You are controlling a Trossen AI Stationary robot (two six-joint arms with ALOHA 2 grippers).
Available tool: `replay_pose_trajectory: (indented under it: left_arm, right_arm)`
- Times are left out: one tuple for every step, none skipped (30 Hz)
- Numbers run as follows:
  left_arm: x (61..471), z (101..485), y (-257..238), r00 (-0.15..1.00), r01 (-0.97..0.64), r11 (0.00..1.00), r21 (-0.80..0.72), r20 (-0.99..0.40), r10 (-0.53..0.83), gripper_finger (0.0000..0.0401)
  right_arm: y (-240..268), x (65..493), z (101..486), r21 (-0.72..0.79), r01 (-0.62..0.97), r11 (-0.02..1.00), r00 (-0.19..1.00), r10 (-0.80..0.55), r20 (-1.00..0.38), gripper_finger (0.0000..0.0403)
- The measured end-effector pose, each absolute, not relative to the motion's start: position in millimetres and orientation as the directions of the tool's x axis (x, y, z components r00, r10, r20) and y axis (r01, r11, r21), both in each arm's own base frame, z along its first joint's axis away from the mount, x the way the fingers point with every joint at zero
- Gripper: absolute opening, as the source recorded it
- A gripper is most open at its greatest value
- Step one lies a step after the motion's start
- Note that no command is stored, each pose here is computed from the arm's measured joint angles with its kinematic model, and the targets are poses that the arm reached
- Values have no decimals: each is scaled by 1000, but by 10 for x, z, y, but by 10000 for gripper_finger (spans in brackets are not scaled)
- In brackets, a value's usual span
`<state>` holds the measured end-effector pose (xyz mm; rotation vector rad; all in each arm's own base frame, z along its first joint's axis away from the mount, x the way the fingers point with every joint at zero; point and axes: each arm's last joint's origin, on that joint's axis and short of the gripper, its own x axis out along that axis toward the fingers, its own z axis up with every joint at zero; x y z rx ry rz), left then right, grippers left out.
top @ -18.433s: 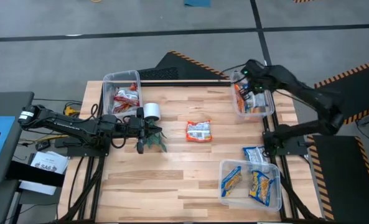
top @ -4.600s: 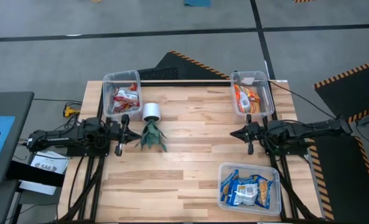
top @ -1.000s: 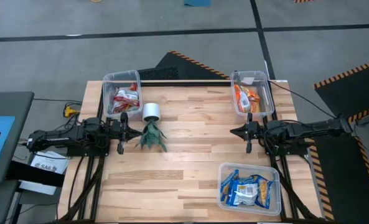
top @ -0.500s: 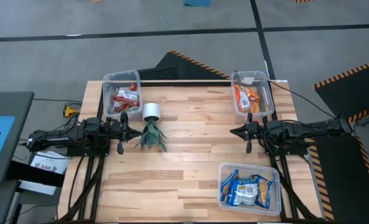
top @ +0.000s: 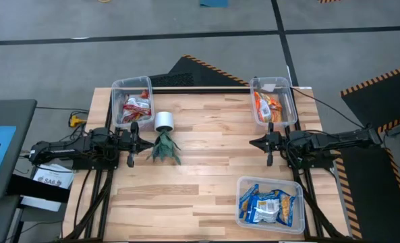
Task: Sort Maruchan noodles
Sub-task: Return to Home Position
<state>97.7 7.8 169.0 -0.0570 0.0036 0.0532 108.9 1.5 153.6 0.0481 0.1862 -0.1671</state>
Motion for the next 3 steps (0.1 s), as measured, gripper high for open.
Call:
replay_pose_trajectory:
  left_arm:
    - [977,1690,78,999,-53,997,-57,-5,53,0]
    - [977,1690,78,999,-54,997,-57,-5,53,0]
    - [977,1690,78,999,-53,997,-57,-5,53,0]
  right_arm:
    - [15,1089,1536,32,169,985,969,-161,-188,31]
    - [15,1089,1536,32,170,985,969,-161,-188,31]
    - [15,1089,1536,32,170,985,969,-161,-188,31]
